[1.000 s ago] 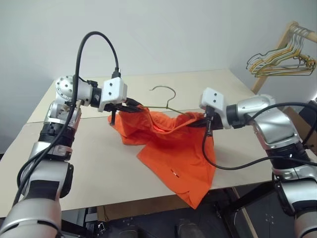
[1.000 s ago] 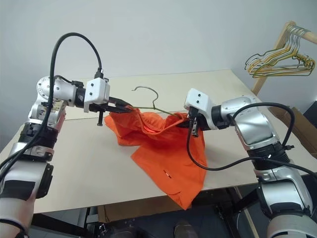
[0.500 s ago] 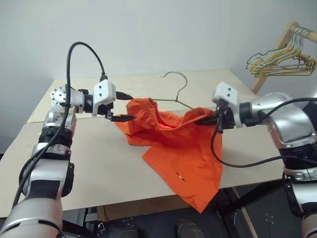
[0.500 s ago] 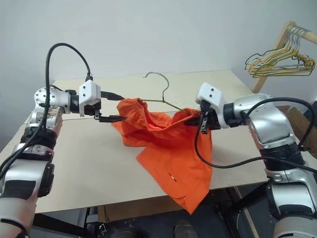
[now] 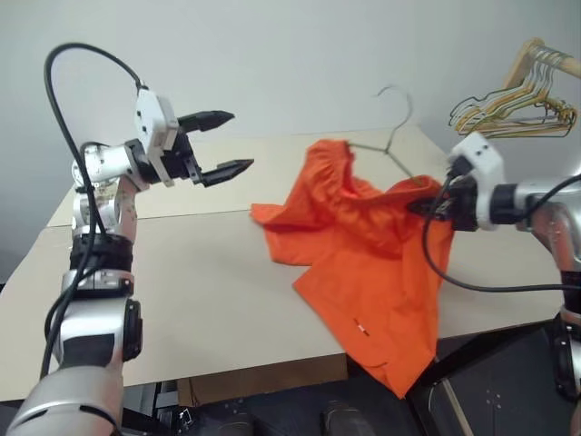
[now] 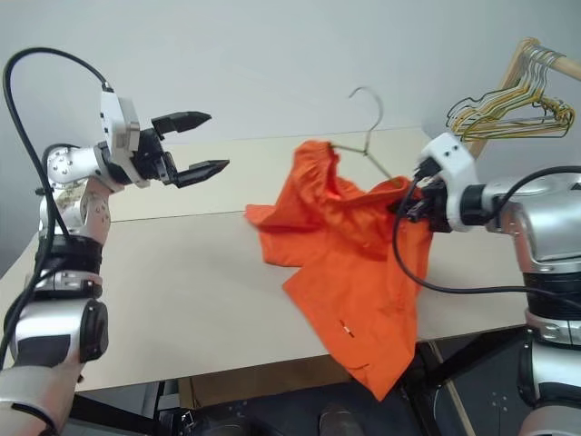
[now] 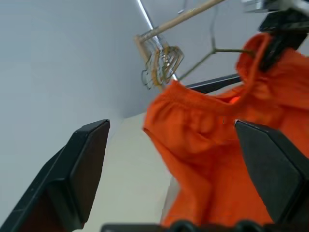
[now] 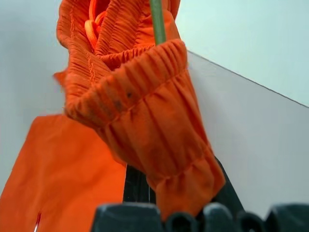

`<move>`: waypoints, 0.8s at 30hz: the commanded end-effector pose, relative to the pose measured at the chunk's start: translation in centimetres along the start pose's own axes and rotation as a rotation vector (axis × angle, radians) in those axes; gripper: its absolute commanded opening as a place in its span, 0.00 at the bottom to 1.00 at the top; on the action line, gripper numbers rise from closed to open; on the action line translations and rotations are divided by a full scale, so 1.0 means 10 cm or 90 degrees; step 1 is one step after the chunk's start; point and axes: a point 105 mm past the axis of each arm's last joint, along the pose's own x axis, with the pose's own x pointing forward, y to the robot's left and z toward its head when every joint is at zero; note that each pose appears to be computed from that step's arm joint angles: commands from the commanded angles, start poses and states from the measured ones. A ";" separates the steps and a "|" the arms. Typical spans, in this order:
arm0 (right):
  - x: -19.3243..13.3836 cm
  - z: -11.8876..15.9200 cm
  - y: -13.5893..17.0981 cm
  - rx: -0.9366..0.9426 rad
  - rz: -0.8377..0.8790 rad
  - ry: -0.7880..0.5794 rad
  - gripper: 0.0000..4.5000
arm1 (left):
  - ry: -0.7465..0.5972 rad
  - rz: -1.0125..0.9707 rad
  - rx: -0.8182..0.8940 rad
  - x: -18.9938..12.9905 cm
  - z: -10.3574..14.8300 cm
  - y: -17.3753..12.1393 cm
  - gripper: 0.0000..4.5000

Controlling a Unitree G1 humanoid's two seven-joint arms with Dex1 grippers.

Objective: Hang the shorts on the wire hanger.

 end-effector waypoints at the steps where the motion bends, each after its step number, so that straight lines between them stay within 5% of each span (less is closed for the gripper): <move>1: -0.25 0.04 -0.24 0.084 -0.101 -0.022 0.00 | -0.022 -0.011 0.020 0.04 0.15 -0.12 1.00; 24: -1.12 -0.45 -1.26 0.401 -0.652 -0.064 0.00 | -0.195 0.038 -0.076 0.37 0.41 -0.60 1.00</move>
